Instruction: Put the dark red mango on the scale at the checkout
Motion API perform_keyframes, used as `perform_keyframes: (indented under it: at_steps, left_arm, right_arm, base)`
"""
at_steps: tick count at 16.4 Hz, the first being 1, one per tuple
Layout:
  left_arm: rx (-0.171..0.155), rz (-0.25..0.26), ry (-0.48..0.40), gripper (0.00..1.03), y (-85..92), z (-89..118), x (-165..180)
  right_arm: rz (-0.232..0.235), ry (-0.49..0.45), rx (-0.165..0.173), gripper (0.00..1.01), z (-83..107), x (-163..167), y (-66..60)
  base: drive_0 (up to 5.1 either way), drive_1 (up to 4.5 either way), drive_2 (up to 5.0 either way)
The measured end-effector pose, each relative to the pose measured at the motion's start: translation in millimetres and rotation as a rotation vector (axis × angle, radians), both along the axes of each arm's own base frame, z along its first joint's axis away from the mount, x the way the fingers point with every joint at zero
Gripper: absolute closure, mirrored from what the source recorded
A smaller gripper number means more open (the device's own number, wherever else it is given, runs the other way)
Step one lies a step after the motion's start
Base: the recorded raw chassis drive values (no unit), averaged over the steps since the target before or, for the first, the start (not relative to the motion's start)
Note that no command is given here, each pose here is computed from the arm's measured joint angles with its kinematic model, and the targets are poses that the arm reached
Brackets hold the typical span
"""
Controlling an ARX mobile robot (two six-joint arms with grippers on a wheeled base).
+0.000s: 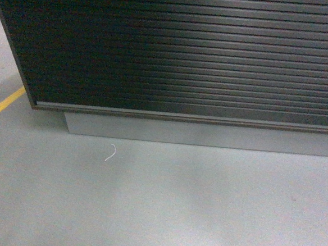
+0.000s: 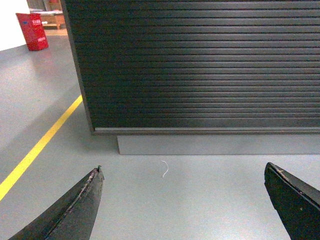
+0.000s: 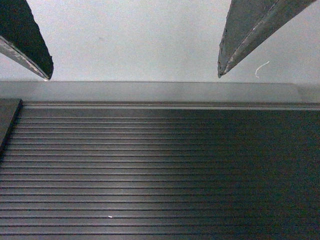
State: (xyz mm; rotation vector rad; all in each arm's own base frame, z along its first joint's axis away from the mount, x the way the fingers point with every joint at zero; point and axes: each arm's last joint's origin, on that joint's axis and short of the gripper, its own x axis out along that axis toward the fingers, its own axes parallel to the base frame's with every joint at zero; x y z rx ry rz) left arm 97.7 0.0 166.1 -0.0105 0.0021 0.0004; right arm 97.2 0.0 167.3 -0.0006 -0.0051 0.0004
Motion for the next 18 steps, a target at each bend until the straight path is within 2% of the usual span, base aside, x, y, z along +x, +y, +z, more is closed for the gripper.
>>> perform_keyframes:
  at_steps: [18]
  left_arm:
    - [0.0,0.0,0.003,0.05,0.0,-0.3,0.0]
  right_arm:
    - [0.0,0.001,0.0,0.03,-0.1,0.0,0.0]
  base:
    - [0.0,3.33,-3.3]
